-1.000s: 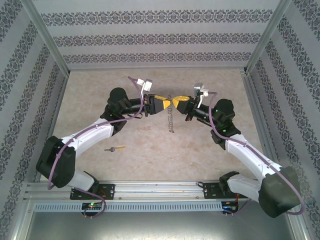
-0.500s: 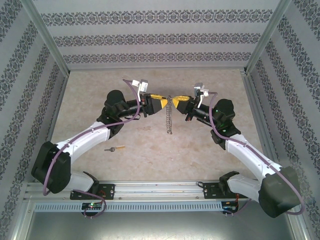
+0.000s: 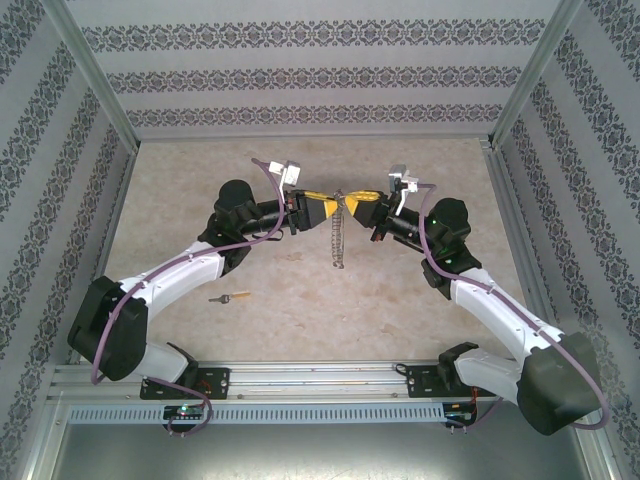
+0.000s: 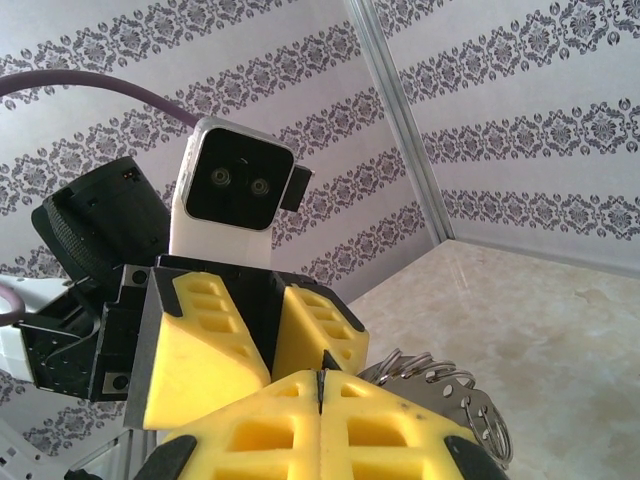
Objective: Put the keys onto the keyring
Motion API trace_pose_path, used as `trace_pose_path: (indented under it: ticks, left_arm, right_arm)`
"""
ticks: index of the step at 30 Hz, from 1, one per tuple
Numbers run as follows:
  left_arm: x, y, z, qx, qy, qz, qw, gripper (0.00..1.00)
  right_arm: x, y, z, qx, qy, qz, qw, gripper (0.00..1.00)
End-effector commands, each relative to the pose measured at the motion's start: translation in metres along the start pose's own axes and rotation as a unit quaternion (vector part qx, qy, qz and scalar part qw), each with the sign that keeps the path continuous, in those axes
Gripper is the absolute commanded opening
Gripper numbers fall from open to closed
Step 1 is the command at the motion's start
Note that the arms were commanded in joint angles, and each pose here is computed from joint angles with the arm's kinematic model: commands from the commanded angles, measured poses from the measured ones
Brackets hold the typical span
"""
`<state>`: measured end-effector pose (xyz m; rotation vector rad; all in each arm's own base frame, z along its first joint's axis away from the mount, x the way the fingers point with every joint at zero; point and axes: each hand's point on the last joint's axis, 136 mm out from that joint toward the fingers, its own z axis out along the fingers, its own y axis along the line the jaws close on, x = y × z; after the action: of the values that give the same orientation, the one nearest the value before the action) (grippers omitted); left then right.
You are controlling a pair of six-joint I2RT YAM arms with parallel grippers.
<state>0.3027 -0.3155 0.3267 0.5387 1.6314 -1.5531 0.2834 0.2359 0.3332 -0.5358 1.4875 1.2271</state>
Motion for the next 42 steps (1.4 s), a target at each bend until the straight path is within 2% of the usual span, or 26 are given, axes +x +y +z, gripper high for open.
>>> trace_pose_path:
  ticks: [1,13,22,28,33,34,35,36,39,42]
  left_arm:
    - [-0.014,-0.028,0.006,0.043,-0.014,0.028,0.999,0.34]
    - [-0.013,-0.042,0.009,0.068,-0.010,0.031,0.997,0.32]
    - [-0.010,-0.033,0.015,0.058,-0.011,0.023,0.998,0.28]
    - [-0.009,-0.028,0.019,0.055,-0.015,0.017,0.998,0.20]
    - [-0.010,-0.028,0.020,0.054,-0.017,0.022,0.998,0.05]
    - [-0.011,-0.028,0.019,0.053,-0.017,0.024,0.998,0.01]
    - [-0.010,-0.027,0.019,0.052,-0.014,0.027,0.998,0.00]
    - [-0.009,-0.027,0.020,0.050,-0.009,0.032,0.998,0.00]
    - [-0.005,-0.029,0.017,0.045,0.002,0.060,0.997,0.00]
    - [-0.002,-0.033,0.013,0.039,0.013,0.100,0.994,0.00]
  right_arm:
    - [-0.010,0.000,-0.001,-0.002,-0.022,-0.020,1.000,0.00]
    - [-0.005,-0.009,0.001,0.008,-0.018,-0.013,1.000,0.00]
    - [-0.009,-0.001,0.002,-0.006,-0.023,-0.016,1.000,0.00]
    - [-0.008,0.002,0.001,-0.010,-0.022,-0.015,1.000,0.00]
    - [-0.007,-0.002,0.000,-0.002,-0.022,-0.012,1.000,0.00]
    - [-0.009,-0.006,-0.001,0.008,-0.026,-0.008,1.000,0.06]
    - [-0.012,-0.012,-0.004,0.023,-0.034,-0.002,0.999,0.28]
    - [-0.017,-0.019,-0.009,0.040,-0.046,0.004,0.998,0.42]
    - [-0.027,-0.045,-0.033,0.105,-0.082,0.037,0.990,0.57]
    - [-0.033,-0.059,-0.055,0.141,-0.111,0.059,0.982,0.60]
